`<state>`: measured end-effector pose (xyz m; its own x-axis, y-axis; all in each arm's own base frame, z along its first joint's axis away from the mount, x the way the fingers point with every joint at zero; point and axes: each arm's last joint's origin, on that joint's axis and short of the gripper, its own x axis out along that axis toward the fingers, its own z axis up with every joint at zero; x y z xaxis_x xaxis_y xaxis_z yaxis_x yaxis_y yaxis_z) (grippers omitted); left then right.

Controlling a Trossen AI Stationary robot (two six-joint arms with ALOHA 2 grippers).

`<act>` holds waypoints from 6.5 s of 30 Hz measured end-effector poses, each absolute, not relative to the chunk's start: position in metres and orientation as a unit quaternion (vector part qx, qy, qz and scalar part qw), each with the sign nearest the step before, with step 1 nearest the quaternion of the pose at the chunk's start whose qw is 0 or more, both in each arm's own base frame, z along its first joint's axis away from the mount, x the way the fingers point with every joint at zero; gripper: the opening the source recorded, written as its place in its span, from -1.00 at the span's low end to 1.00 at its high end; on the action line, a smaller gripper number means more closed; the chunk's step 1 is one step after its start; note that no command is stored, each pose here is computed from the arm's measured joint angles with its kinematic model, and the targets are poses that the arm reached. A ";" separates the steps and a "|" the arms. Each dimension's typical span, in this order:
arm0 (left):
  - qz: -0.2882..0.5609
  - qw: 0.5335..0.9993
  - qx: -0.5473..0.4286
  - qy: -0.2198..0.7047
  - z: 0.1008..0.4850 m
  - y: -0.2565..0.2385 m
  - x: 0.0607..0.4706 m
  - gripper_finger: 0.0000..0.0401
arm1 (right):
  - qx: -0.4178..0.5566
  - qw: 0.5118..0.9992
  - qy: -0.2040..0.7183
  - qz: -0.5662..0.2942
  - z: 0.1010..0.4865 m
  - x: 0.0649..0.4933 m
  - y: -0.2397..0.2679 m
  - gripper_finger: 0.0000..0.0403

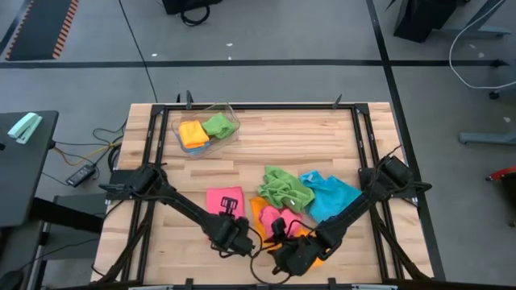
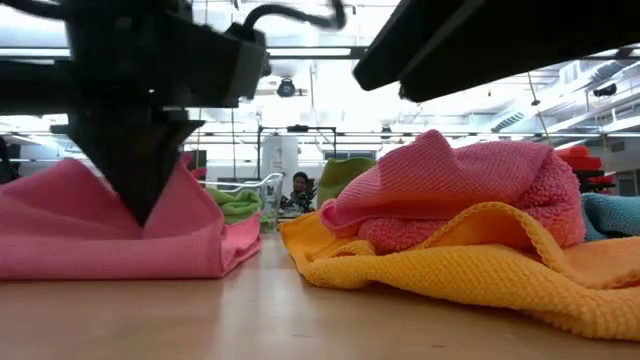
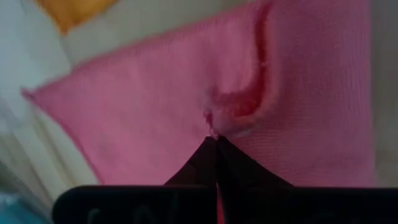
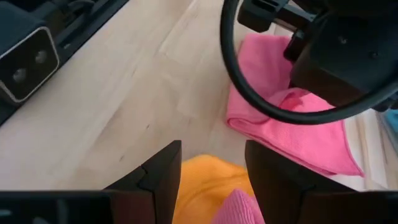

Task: Fold microfiber towels
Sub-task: Fold the left pink microfiber towel

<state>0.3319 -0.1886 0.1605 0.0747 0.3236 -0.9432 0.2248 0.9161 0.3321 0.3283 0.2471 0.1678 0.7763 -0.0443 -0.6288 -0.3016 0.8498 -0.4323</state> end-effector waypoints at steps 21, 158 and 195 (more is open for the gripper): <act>0.062 0.722 0.195 0.661 0.161 -0.190 0.333 -0.64 | -0.252 0.909 0.328 0.058 0.168 0.328 0.247 -0.08; 0.127 0.774 0.220 0.580 0.133 -0.264 0.290 0.20 | -0.213 0.922 0.317 0.059 0.170 0.332 0.247 -0.08; 0.042 0.744 0.149 0.650 0.142 -0.248 0.294 -0.95 | -0.212 0.924 0.312 0.062 0.170 0.332 0.248 -0.08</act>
